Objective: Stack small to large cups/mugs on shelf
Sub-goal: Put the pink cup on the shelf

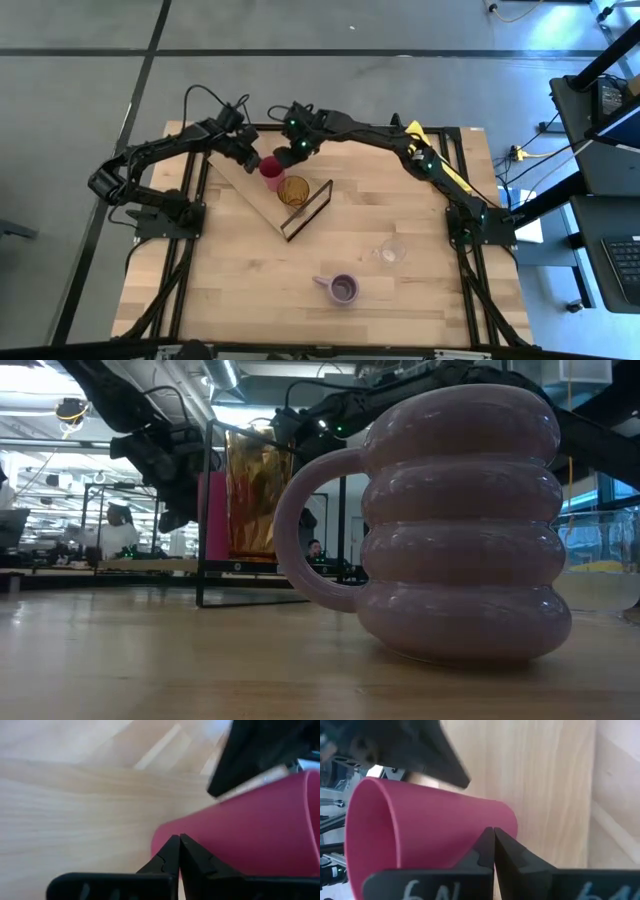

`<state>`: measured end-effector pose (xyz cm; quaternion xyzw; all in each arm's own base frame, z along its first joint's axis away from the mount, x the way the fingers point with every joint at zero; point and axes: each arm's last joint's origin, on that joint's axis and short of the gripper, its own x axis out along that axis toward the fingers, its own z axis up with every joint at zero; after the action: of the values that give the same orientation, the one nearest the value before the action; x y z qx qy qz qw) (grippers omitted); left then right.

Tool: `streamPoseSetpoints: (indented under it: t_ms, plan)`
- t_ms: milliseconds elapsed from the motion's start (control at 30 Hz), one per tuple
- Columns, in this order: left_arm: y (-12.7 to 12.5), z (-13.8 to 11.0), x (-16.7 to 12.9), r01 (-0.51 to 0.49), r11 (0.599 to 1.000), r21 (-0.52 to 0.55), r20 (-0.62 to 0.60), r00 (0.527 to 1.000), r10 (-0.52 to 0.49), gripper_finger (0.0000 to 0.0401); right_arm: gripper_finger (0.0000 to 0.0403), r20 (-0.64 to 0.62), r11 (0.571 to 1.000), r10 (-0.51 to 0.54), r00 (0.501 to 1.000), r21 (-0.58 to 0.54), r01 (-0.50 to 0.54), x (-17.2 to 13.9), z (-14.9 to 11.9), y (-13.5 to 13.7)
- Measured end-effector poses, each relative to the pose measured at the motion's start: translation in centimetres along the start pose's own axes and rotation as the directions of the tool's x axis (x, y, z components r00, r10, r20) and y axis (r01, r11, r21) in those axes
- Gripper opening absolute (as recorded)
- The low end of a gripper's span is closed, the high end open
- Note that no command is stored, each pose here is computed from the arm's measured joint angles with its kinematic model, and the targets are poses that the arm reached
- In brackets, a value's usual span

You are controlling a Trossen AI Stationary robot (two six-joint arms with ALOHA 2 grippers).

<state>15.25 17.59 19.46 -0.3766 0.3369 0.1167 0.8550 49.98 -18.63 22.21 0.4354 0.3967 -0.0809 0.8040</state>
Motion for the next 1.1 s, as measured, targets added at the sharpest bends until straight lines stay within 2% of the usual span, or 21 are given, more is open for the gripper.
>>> streamPoseSetpoints:
  t_ms: [367, 567, 767, 1100]
  plan:
    - [-0.9, -0.4, 0.6, 0.025, 0.999, 0.026, -0.051, 0.998, -0.023, 0.0009, 0.0003, 0.0, 1.0, 0.0, 1.0, -0.005, 0.0, 0.0, -0.1, 0.1]
    - [-0.8, -1.0, 0.4, 0.002, 1.0, 0.029, -0.093, 0.996, 0.001, 0.0001, 0.0003, -0.005, 1.0, 0.001, 1.0, -0.019, -0.001, 0.2, -0.3, 0.4]
    - [-1.4, -0.8, -1.1, -0.012, 0.998, 0.058, -0.027, 1.0, 0.014, 0.0011, 0.0004, -0.019, 0.999, 0.004, 1.0, -0.039, -0.004, 0.6, -0.8, 1.1]
    - [-2.0, -1.4, -3.3, -0.111, 0.992, 0.061, 0.019, 0.994, 0.11, 0.0008, 0.0004, -0.026, 0.999, 0.012, 1.0, -0.043, -0.013, 0.7, -1.0, 1.3]
